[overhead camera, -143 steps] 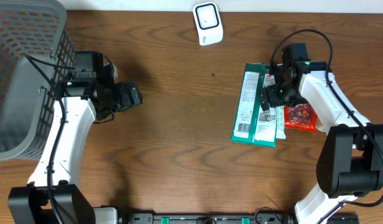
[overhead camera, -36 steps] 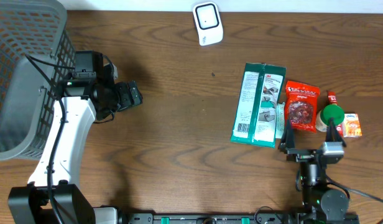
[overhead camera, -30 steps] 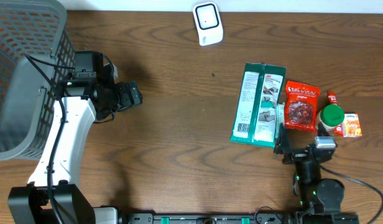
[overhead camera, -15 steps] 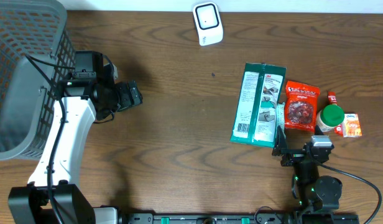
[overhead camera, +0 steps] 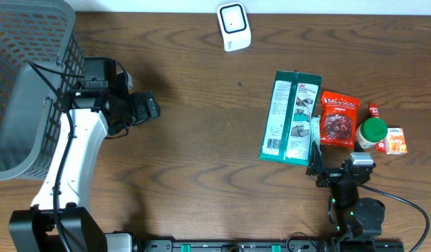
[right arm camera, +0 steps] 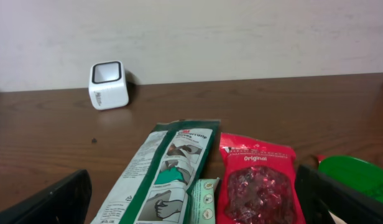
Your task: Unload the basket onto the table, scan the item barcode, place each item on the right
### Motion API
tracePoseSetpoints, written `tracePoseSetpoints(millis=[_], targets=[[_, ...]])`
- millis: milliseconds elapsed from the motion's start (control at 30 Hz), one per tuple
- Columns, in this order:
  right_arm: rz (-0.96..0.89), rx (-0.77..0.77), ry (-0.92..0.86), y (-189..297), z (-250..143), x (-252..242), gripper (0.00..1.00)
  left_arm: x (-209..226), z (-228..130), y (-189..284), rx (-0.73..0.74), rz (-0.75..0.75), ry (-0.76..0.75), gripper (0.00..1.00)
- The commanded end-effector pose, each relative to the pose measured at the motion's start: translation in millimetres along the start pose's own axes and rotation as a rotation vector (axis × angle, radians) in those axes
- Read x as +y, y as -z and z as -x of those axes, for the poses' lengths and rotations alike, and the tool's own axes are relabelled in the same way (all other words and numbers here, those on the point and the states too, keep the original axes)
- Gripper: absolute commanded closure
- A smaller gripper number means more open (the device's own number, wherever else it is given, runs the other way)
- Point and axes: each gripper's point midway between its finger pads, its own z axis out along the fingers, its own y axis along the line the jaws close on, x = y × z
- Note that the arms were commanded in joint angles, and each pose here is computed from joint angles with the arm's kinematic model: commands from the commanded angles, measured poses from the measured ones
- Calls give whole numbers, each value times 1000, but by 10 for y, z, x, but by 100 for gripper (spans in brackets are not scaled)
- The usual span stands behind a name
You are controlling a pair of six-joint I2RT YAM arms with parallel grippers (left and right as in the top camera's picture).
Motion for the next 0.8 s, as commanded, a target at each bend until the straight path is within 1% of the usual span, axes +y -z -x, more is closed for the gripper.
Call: tracePoseSetpoints(millis=[0,267,400,533,767], targets=[[-18,-3,-17,4,1,-45,1,11,21,14,-5,6,-8,5],[-19,-3,-17,4,1,-45,1,5,24,32,-11,4,-10,5],[-18,-3,-17,4,1,-45,1,-49,54,195,-61,-12,-23,5],[-19,-3,-17,4,1,-45,1,-148,86,515,-158,-44,-49,5],[-19,-3,-17,4,1,-45,1,-360,6,1387,-419,-129,-119,5]])
